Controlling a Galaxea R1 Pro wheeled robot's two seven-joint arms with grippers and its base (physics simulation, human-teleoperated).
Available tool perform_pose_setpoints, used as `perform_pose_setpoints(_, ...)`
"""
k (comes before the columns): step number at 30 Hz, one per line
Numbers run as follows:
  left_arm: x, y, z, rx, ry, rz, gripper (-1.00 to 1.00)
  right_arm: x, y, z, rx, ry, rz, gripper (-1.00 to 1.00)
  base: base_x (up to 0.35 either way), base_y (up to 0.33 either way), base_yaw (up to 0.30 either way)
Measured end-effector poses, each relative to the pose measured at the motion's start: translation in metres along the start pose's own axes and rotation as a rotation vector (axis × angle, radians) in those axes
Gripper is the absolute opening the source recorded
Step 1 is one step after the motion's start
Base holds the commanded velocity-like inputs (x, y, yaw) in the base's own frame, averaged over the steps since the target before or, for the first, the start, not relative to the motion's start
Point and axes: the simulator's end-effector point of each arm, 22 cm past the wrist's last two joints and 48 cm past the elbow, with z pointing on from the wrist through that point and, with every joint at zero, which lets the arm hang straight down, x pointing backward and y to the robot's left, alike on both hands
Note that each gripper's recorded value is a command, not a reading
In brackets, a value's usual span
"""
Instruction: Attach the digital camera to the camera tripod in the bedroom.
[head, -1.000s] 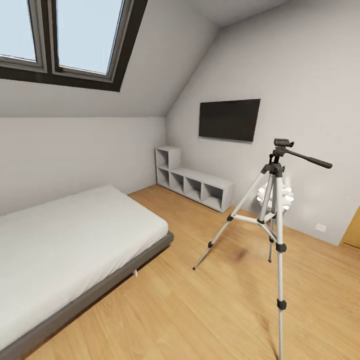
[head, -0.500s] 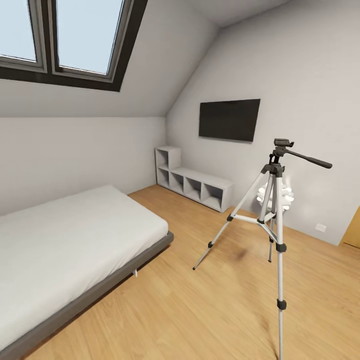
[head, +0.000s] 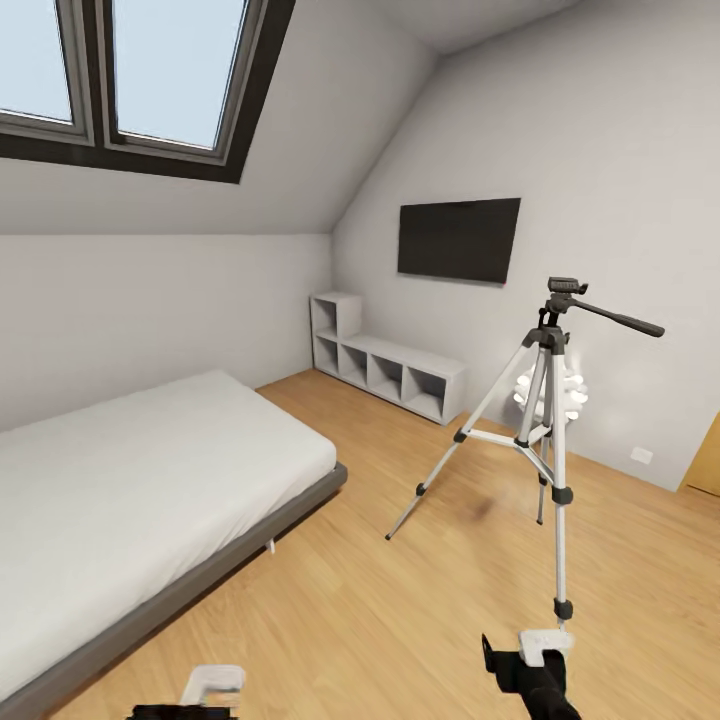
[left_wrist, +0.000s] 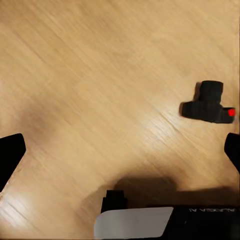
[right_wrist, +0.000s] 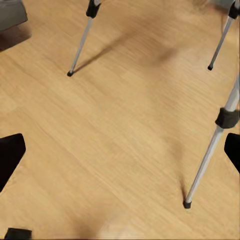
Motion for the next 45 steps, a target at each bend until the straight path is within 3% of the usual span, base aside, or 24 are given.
perform_pose_setpoints(10, -0.155, -0.014, -0.061, 0.035, -0.145, -0.006, 1.00, -0.161, 0.002, 0.042, 0.002, -0.145, 0.028, 1.00, 0.000, 0.000, 0.000)
perform_pose_setpoints(12, -0.200, -0.021, -0.080, 0.063, -0.219, -0.003, 1.00, -0.198, 0.006, 0.046, -0.003, -0.190, 0.039, 1.00, 0.000, 0.000, 0.000)
perform_pose_setpoints(16, -0.240, -0.031, -0.100, 0.110, -0.287, 0.006, 1.00, -0.227, 0.014, 0.047, -0.012, -0.227, 0.052, 1.00, 0.000, 0.000, 0.000)
perform_pose_setpoints(23, -0.255, -0.053, -0.112, 0.205, -0.315, 0.026, 1.00, -0.219, 0.021, 0.053, -0.023, -0.204, 0.050, 1.00, 0.000, 0.000, 0.000)
perform_pose_setpoints(28, -0.255, -0.059, -0.113, 0.238, -0.313, 0.034, 1.00, -0.148, 0.028, 0.069, -0.031, -0.060, 0.036, 1.00, 0.000, 0.000, 0.000)
perform_pose_setpoints(29, -0.247, -0.061, -0.103, 0.245, -0.282, 0.033, 1.00, -0.121, 0.030, 0.074, -0.032, -0.043, 0.034, 1.00, 0.000, 0.000, 0.000)
perform_pose_setpoints(41, -0.239, -0.063, -0.065, 0.244, -0.305, 0.036, 1.00, -0.158, 0.036, 0.067, -0.045, -0.262, 0.034, 1.00, 0.000, 0.000, 0.000)
perform_pose_setpoints(45, -0.239, -0.064, -0.061, 0.245, -0.316, 0.037, 1.00, -0.145, 0.044, 0.067, -0.062, -0.257, 0.014, 1.00, 0.000, 0.000, 0.000)
